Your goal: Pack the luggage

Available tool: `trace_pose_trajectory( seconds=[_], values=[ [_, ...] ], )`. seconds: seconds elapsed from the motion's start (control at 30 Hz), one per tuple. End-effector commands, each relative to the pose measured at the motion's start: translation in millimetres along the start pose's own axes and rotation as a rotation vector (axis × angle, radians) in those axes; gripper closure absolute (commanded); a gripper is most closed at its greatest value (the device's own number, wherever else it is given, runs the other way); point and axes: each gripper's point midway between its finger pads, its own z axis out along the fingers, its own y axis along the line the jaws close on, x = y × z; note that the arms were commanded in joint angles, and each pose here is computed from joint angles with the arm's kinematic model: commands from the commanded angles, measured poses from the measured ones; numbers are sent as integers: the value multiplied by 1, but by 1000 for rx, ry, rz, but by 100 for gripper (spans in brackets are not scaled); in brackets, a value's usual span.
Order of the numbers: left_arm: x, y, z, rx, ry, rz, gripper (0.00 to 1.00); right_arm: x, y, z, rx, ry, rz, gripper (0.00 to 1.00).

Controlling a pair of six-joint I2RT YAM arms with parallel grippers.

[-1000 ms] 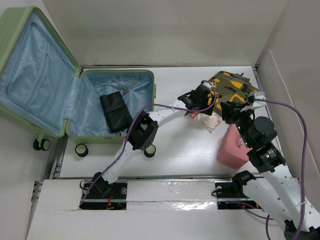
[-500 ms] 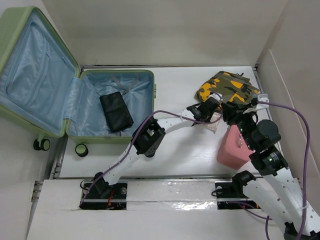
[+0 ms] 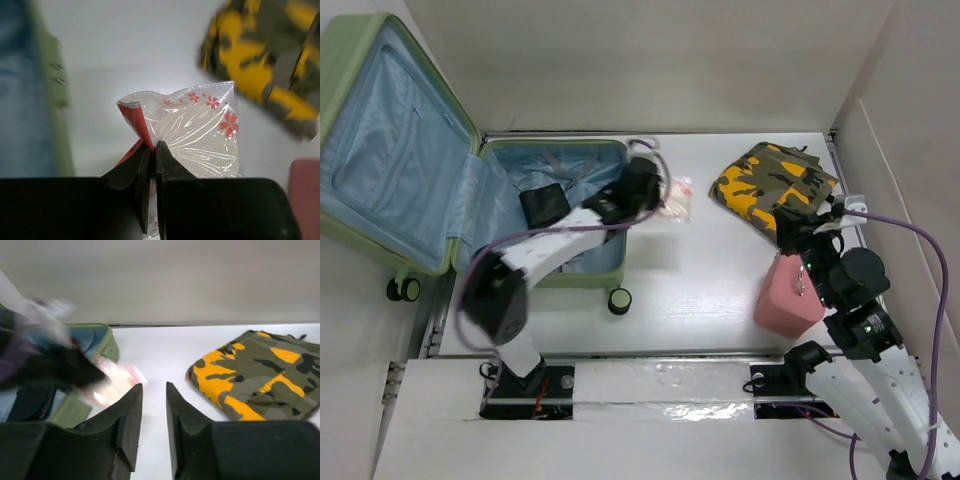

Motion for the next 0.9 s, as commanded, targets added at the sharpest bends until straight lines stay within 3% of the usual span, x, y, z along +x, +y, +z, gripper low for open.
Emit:
trace_pose_trajectory(
  seconds=[0.0,0.07,0.17,0.2,0.3,0.4,0.43,0.47,0.6,0.87],
  values=[
    [-107,35,-96,17,-366,-264,100,21,-23,-10,113,79,-19,83],
    [-113,81,-118,-76,-441,-346,100,33,-43,-18,223,119,-4,98],
    [-94,147,-149,-177,-536,-510,100,62,-70,-39,389,205,45,98],
    [-74,164,-155,-203,-546,-544,100,70,-75,-43,415,219,54,73],
    [-49,205,-161,-261,-589,-647,100,93,-87,-54,485,262,66,34],
    [-30,231,-151,-304,-554,-729,49,102,-100,-64,581,297,81,27],
    [-26,230,-148,-285,-530,-741,14,102,-102,-64,593,295,75,27],
    [-23,232,-145,-283,-519,-748,1,106,-105,-65,609,302,66,26],
    [-22,222,-146,-211,-533,-749,1,118,-107,-61,642,333,80,26],
    [-68,173,-210,26,-680,-674,3,143,-116,-64,717,393,79,30]
  ],
)
